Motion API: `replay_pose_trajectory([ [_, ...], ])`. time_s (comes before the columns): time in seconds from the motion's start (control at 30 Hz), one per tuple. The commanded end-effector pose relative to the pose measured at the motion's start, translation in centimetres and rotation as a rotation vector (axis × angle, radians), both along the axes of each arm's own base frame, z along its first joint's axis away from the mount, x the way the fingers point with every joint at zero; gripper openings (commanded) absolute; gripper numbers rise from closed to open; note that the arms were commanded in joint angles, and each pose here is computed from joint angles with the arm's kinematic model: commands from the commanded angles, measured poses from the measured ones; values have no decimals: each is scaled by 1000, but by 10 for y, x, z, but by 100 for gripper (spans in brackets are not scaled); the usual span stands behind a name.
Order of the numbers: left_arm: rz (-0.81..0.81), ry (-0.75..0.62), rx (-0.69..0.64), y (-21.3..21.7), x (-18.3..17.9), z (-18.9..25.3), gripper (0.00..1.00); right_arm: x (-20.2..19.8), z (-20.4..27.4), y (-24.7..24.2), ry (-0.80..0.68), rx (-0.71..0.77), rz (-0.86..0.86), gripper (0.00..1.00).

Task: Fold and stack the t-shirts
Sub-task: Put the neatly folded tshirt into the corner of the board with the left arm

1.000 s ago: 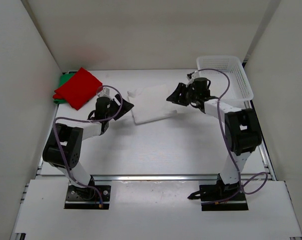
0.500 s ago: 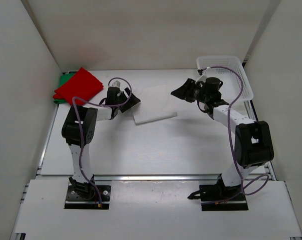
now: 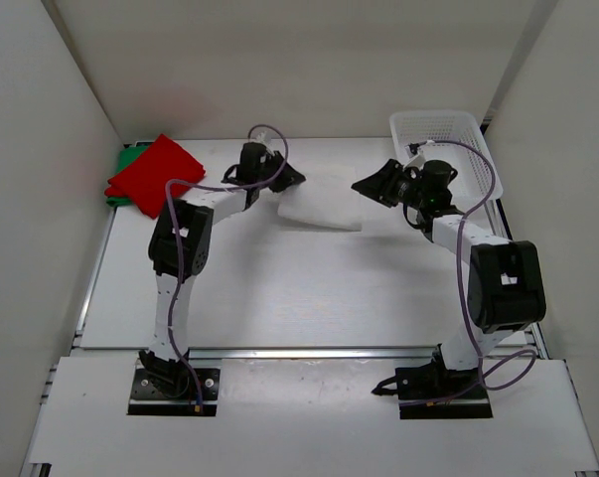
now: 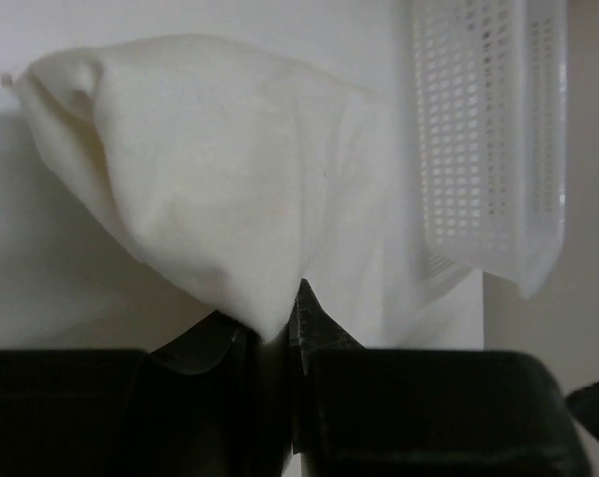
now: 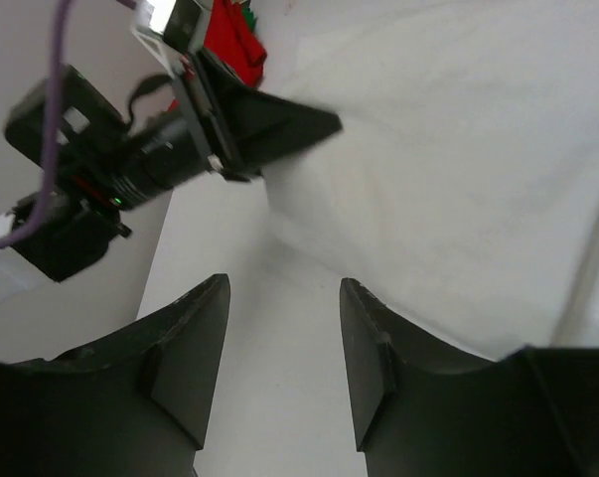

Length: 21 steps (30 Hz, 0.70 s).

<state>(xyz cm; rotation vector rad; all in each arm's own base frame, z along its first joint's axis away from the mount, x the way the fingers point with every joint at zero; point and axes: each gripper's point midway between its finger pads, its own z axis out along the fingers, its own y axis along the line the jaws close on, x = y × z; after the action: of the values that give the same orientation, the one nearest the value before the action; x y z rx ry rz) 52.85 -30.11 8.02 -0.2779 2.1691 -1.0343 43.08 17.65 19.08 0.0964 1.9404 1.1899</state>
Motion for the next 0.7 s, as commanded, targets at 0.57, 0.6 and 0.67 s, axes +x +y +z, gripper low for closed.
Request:
replay_pose_trajectory([
  [0.57, 766, -171, -140, 428, 12, 111, 99, -5, 8, 27, -51, 15, 146, 45],
  [0.6, 806, -148, -151, 438, 0, 95, 98, -5, 12, 28, -60, 22, 154, 46],
  [0.67, 877, -119, -165, 451, -26, 81, 98, -8, 11, 33, -51, 32, 165, 46],
])
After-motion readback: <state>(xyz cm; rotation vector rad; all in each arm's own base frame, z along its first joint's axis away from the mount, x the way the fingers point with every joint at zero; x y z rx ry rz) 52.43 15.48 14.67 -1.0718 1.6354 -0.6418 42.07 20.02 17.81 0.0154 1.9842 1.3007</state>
